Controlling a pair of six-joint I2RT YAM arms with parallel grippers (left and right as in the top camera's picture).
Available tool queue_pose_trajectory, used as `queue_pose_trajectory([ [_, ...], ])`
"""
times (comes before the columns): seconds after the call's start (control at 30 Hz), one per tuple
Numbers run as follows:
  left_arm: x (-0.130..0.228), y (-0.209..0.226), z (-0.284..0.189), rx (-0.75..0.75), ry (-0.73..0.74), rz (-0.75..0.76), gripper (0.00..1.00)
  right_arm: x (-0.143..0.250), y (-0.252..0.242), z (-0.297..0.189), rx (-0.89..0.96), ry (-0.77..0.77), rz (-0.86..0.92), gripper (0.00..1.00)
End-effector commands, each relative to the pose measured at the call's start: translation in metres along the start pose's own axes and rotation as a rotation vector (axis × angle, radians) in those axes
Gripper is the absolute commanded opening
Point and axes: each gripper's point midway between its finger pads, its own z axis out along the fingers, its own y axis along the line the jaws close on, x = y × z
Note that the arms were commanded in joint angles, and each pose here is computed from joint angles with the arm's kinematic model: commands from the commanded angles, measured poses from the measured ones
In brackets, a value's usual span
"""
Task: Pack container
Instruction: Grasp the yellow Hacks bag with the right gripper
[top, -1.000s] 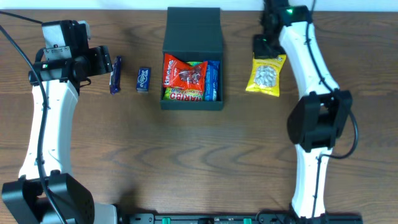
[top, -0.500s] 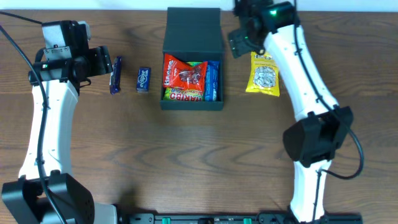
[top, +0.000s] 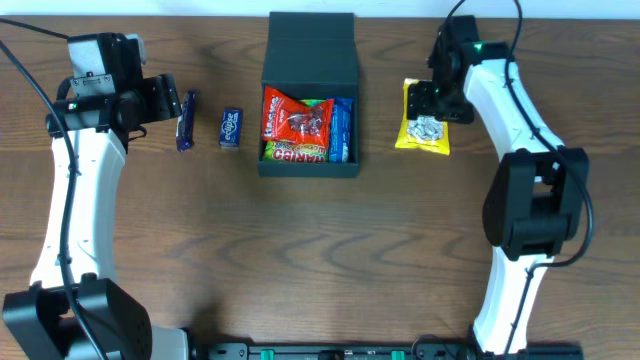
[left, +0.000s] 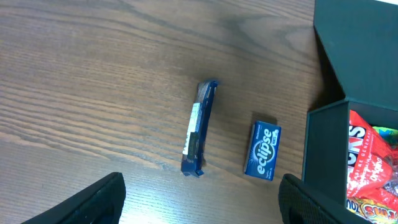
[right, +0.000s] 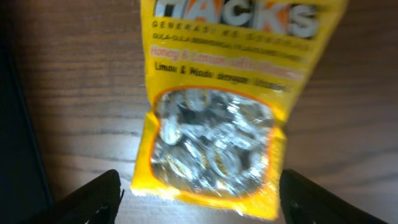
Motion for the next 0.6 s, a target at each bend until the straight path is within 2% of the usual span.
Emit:
queue_pose_trajectory([
  [0.0, -0.011, -0.001, -0.01, 0.008, -0.035, 0.016, 0.8, 0.009, 0.013, 0.015, -0.025, 0.022, 0.038, 0.84],
  [0.13, -0.011, -0.001, -0.01, 0.008, -0.034, 0.016, 0.8, 0.008, 0.001, 0.026, 0.04, -0.008, 0.131, 0.85],
  [0.5, -0.011, -0.001, -0.01, 0.007, -0.035, 0.015, 0.8, 0.007, -0.01, 0.043, 0.092, -0.031, 0.132, 0.81],
  [0.57, -0.011, -0.001, -0.01, 0.008, -0.035, 0.015, 0.8, 0.01, -0.011, 0.05, 0.096, -0.014, 0.13, 0.73],
])
